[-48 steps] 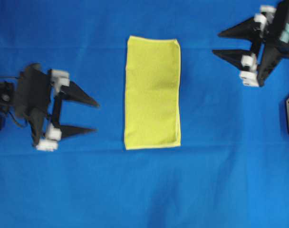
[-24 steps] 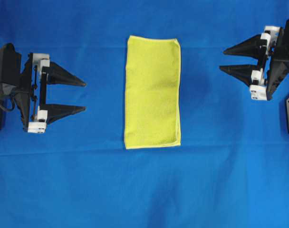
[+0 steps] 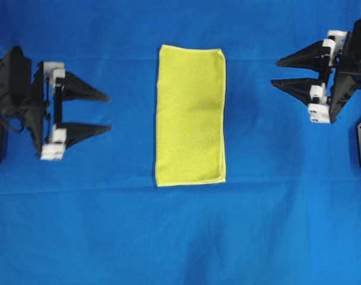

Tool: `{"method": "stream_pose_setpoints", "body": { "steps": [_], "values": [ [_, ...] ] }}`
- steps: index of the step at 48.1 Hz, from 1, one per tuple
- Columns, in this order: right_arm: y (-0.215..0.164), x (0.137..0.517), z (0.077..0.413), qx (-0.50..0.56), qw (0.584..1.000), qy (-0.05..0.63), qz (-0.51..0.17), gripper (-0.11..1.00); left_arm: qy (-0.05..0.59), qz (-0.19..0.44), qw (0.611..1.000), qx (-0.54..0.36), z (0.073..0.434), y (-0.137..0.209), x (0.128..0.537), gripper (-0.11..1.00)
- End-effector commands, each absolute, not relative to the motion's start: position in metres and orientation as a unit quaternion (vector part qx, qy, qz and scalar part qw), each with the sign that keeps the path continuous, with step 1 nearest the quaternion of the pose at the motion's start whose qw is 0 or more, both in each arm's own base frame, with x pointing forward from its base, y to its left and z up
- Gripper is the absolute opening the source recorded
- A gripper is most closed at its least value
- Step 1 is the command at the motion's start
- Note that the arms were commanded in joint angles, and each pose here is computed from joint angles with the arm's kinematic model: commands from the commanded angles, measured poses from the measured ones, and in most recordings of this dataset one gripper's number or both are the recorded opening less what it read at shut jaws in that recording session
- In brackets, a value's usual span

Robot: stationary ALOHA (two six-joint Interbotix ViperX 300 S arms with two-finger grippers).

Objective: Fold the yellow towel.
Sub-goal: 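Reach both grippers to the strip's far corners and pinch them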

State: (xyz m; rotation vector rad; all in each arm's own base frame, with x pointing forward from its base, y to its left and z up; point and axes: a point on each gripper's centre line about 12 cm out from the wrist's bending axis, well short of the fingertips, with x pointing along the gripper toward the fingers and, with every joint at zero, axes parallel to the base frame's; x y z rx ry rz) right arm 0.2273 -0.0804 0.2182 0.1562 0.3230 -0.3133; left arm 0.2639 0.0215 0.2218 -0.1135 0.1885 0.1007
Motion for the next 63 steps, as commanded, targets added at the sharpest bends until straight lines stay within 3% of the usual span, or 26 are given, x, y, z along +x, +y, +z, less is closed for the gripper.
{"method": "stream_pose_setpoints", "body": {
  "steps": [1, 13, 25, 39, 52, 63],
  "values": [
    [-0.092, 0.240, 0.231, 0.079, 0.968, 0.162, -0.172, 0.58, 0.092, 0.077, 0.991, -0.061, 0.226, 0.037, 0.277, 0.68],
    [-0.144, 0.280, 0.210, 0.090, 0.928, 0.273, -0.238, 0.58, 0.168, 0.138, 0.974, -0.068, 0.210, 0.086, 0.325, 0.68],
    [-0.176, 0.322, 0.171, 0.072, 0.891, 0.370, -0.252, 0.57, 0.226, 0.191, 0.951, -0.086, 0.169, 0.136, 0.355, 0.68],
    [-0.194, 0.342, 0.135, 0.081, 0.884, 0.390, -0.247, 0.58, 0.235, 0.222, 0.942, -0.094, 0.131, 0.172, 0.374, 0.68],
    [-0.201, 0.347, 0.109, 0.091, 0.880, 0.399, -0.241, 0.58, 0.260, 0.232, 0.932, -0.103, 0.099, 0.184, 0.379, 0.68],
    [-0.205, 0.347, 0.099, 0.096, 0.874, 0.408, -0.244, 0.56, 0.266, 0.232, 0.930, -0.105, 0.094, 0.184, 0.378, 0.64]
  ]
}}
